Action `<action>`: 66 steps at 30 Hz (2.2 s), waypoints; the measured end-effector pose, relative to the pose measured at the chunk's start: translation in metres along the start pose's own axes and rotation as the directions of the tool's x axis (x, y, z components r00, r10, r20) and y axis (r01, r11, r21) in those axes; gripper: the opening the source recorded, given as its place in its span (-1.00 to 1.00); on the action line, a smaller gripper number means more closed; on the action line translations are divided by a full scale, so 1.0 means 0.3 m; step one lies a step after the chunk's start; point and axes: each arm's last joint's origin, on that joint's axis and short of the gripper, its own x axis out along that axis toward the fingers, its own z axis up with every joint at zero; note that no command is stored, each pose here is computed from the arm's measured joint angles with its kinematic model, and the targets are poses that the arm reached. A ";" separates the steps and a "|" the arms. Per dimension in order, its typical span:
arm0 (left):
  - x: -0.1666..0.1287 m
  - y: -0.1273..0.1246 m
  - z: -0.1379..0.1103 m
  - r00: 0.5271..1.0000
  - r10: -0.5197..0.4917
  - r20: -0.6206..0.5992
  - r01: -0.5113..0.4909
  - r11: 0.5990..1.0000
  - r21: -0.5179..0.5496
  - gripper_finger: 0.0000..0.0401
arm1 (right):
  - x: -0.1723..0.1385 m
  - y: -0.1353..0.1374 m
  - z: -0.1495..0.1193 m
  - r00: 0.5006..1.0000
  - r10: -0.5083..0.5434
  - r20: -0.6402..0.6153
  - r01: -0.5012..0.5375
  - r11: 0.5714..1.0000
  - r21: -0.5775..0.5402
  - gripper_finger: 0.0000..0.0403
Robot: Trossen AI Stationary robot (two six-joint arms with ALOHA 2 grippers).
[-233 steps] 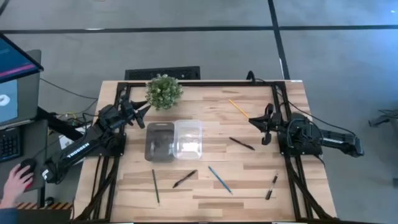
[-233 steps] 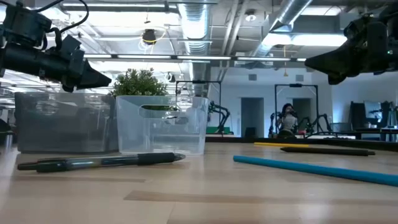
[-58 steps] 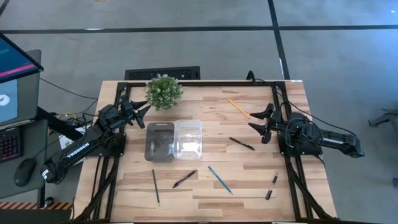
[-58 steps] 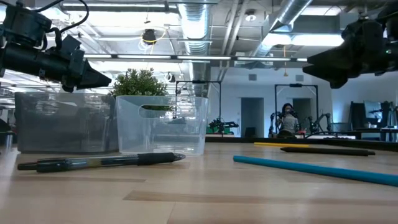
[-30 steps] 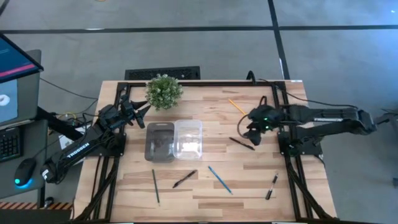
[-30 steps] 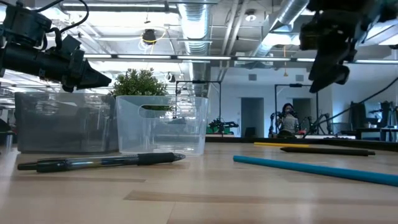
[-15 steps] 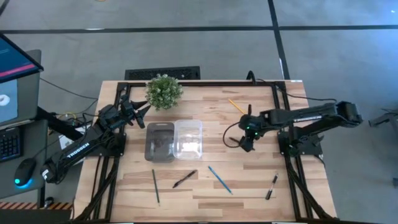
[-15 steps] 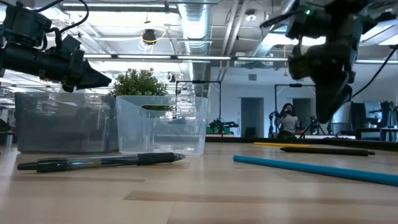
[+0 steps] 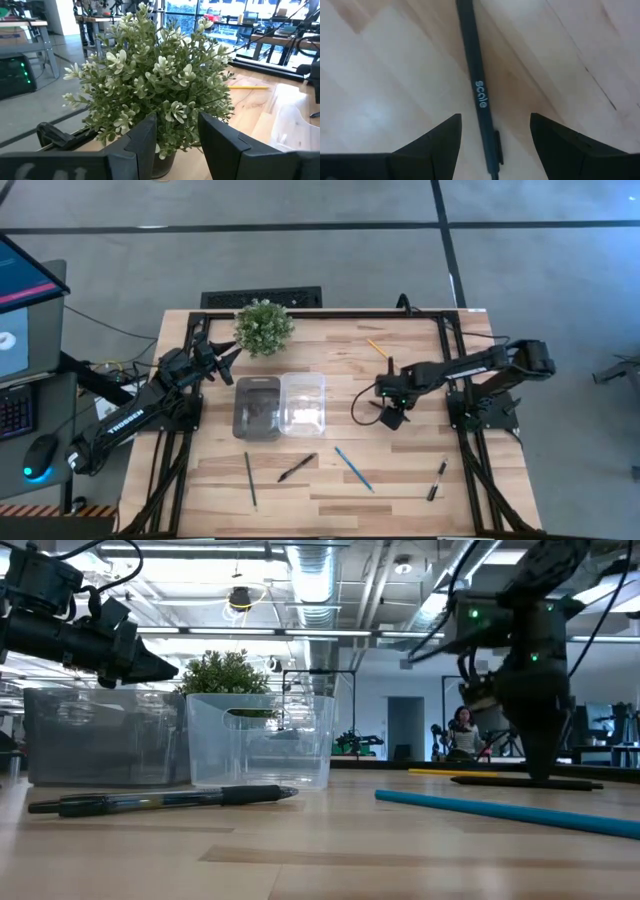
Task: Sort pens & pencils
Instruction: Put the black pen into the transparent bin
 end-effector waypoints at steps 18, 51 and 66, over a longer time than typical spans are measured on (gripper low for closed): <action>0.000 0.000 0.000 1.000 0.001 0.000 -0.001 1.000 0.022 -0.33 | 0.014 0.000 0.004 1.000 -0.014 -0.010 0.014 1.000 0.001 0.28; 0.000 0.002 -0.001 1.000 0.022 -0.004 -0.022 1.000 0.022 -0.33 | 0.025 0.073 -0.075 0.993 -0.111 -0.033 0.104 0.980 -0.169 0.16; 0.000 0.002 -0.001 1.000 0.022 -0.004 -0.022 1.000 0.022 -0.33 | 0.026 0.075 -0.071 0.995 -0.101 -0.020 0.096 0.979 -0.178 -0.37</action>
